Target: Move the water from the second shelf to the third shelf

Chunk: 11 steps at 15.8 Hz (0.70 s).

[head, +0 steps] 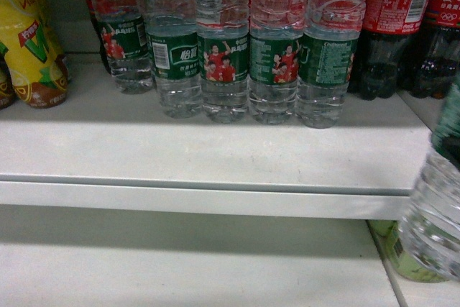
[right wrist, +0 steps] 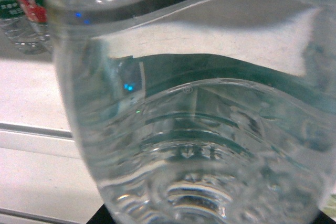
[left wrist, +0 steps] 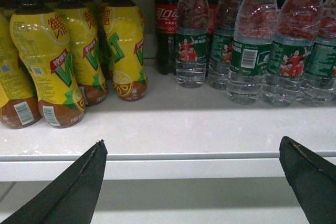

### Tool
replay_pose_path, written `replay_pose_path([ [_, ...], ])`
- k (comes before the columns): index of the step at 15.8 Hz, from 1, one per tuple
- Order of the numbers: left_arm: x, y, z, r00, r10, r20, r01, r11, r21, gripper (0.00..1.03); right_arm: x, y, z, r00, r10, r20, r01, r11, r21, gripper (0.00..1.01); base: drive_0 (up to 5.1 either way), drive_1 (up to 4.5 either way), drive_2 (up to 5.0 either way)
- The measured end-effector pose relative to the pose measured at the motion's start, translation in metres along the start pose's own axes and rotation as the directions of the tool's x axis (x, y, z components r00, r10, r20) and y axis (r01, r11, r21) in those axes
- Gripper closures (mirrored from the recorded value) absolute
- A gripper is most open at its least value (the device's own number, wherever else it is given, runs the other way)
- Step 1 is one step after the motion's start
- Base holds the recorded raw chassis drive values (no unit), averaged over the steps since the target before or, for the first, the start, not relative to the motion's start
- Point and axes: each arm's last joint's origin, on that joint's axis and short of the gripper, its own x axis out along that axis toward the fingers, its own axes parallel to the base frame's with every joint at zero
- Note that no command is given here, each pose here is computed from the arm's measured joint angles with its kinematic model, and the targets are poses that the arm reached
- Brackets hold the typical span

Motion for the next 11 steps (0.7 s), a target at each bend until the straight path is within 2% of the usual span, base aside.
replay_pose_path([
  [2, 0.0, 0.0, 0.0, 1.0, 0.0, 0.0, 0.0, 1.0, 0.0, 0.05, -0.026, -0.015, -0.004, 0.998, -0.061, 0.026, 0.061, 0.998, 0.019, 0.61, 0.0, 0.0, 0.0],
  [3, 0.0, 0.0, 0.0, 1.0, 0.0, 0.0, 0.0, 1.0, 0.0, 0.05, -0.039, -0.021, -0.003, 0.994, -0.096, 0.049, 0.095, 0.9951, 0.03, 0.61, 0.0, 0.0, 0.0],
  [5, 0.0, 0.0, 0.0, 1.0, 0.0, 0.0, 0.0, 1.0, 0.0, 0.05, -0.061, -0.029, 0.004, 0.985, -0.137, 0.106, 0.132, 0.9898, 0.054, 0.61, 0.0, 0.0, 0.0],
  [8, 0.0, 0.0, 0.0, 1.0, 0.0, 0.0, 0.0, 1.0, 0.0, 0.05, -0.085, -0.033, 0.01, 0.973, -0.155, 0.17, 0.145, 0.9869, 0.071, 0.61, 0.0, 0.0, 0.0],
  [11, 0.0, 0.0, 0.0, 1.0, 0.0, 0.0, 0.0, 1.0, 0.0, 0.05, -0.089, -0.033, 0.008, 0.977, -0.144, 0.157, 0.133, 0.9879, 0.08, 0.61, 0.0, 0.0, 0.0],
])
